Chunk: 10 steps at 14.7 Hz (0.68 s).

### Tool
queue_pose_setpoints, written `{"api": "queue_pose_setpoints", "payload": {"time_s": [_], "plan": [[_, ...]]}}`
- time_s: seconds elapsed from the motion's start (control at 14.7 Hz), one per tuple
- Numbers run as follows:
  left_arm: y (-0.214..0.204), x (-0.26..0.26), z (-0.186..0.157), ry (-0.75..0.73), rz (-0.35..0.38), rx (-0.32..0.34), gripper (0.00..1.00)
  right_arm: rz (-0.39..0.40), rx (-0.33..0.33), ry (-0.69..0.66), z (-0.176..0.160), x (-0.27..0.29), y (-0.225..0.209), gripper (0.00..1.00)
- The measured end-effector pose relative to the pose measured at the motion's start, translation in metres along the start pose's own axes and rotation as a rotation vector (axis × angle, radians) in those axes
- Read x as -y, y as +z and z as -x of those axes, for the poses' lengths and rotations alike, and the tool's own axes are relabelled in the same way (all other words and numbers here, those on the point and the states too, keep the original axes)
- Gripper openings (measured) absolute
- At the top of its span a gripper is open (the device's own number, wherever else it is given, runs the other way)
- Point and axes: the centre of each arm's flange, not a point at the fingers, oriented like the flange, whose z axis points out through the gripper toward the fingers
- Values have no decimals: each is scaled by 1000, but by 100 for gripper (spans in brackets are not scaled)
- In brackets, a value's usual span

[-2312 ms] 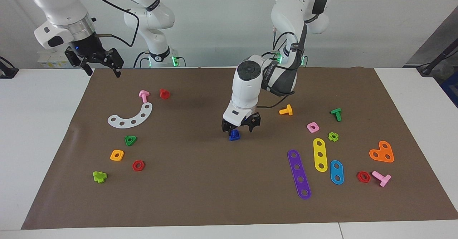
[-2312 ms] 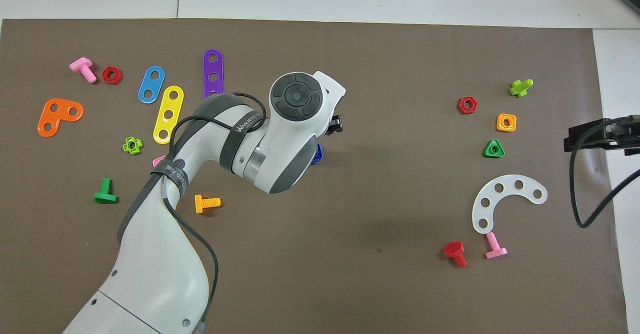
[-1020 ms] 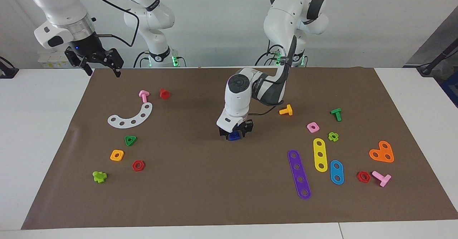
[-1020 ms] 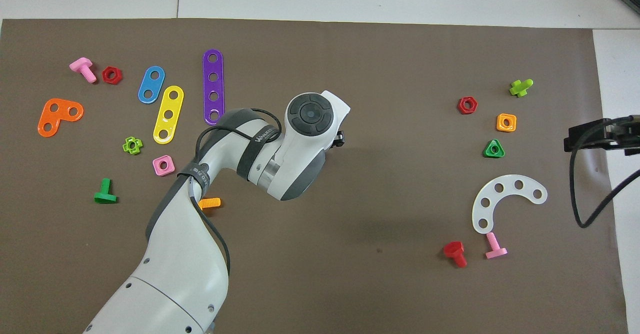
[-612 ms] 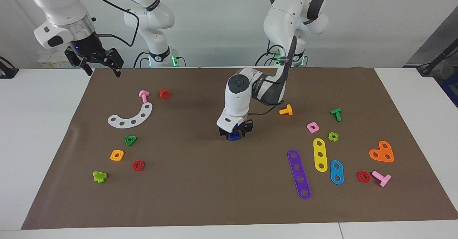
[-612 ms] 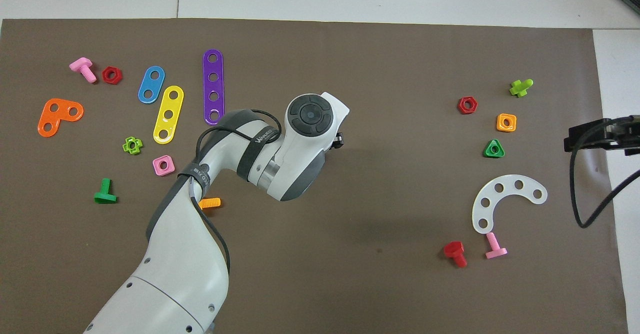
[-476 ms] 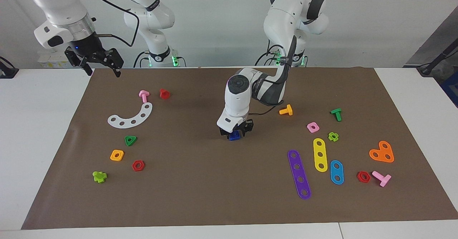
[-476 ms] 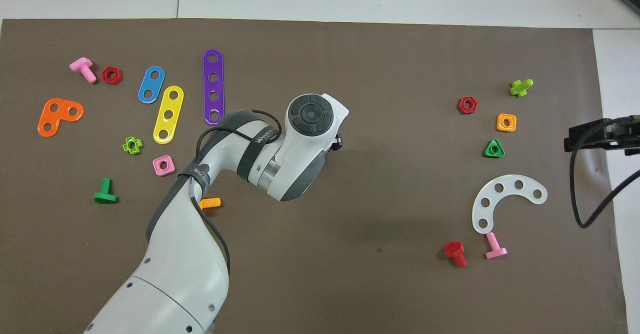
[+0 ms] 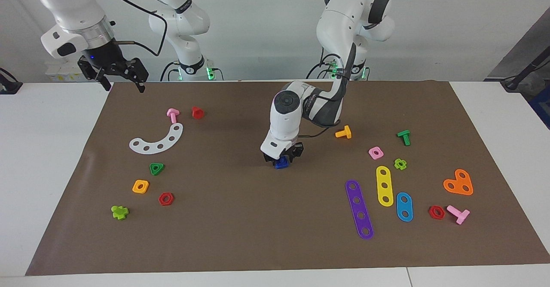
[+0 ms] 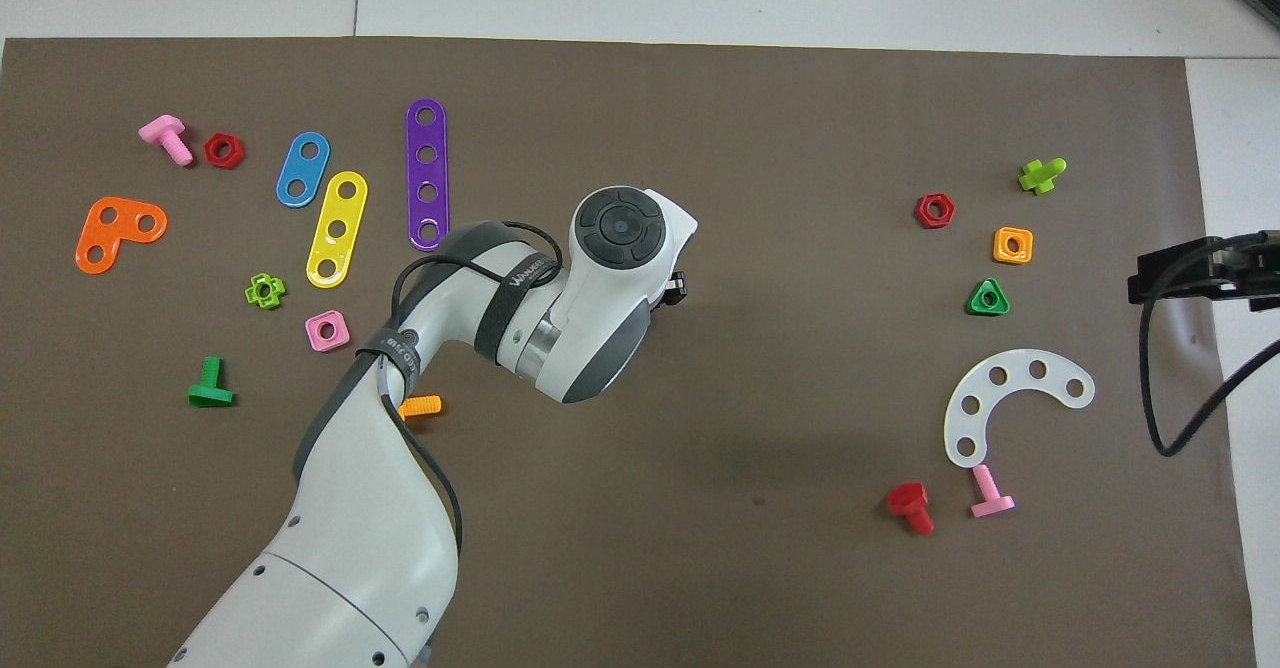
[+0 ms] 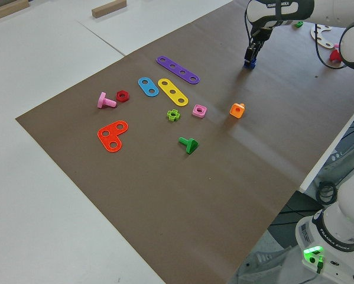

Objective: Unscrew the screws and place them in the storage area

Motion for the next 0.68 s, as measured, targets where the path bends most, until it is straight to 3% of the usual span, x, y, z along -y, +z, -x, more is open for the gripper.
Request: {"api": "queue_pose_setpoints", "payload": {"time_s": [0.68], "plan": [[0, -1, 3, -19, 0, 21, 56, 0, 0, 0, 0, 0, 0, 100]]}}
